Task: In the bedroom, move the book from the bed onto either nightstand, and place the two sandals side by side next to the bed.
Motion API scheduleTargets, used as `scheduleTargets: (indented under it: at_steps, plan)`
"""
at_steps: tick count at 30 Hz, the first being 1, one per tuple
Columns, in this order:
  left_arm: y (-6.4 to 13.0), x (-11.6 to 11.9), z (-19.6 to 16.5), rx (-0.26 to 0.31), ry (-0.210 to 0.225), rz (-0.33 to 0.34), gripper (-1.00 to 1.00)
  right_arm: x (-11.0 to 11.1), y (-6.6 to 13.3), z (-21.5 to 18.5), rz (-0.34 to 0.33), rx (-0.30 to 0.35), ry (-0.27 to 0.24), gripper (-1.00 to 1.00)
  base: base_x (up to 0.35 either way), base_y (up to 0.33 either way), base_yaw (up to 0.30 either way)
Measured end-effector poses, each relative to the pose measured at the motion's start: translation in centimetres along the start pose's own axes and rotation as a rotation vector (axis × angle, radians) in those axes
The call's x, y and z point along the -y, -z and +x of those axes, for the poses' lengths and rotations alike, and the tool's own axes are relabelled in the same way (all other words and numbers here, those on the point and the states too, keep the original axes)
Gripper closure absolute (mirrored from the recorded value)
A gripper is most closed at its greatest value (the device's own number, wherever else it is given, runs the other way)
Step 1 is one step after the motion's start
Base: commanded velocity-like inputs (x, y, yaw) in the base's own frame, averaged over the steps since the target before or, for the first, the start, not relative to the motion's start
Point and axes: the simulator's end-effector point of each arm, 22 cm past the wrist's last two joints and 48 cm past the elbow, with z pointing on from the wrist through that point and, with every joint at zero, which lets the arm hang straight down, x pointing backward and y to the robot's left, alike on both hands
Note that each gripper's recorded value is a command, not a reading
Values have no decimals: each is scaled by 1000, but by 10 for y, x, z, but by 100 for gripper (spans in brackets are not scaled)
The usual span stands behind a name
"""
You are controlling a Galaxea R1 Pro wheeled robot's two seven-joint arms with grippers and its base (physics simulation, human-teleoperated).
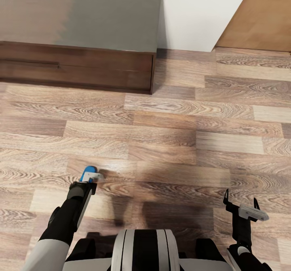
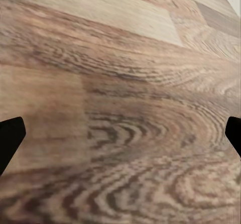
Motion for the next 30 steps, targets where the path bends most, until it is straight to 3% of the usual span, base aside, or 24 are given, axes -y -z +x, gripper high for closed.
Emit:
scheduleTargets:
  at_steps: [7, 30]
  plan:
    - [4, -1, -4, 9, 2, 0, 100, 0, -1, -4, 2, 7, -4, -100, 0, 0, 0]
    - [44, -17, -38, 97, 33, -2, 100, 9, -9, -53, 24, 87, -49, -100, 0, 0, 0]
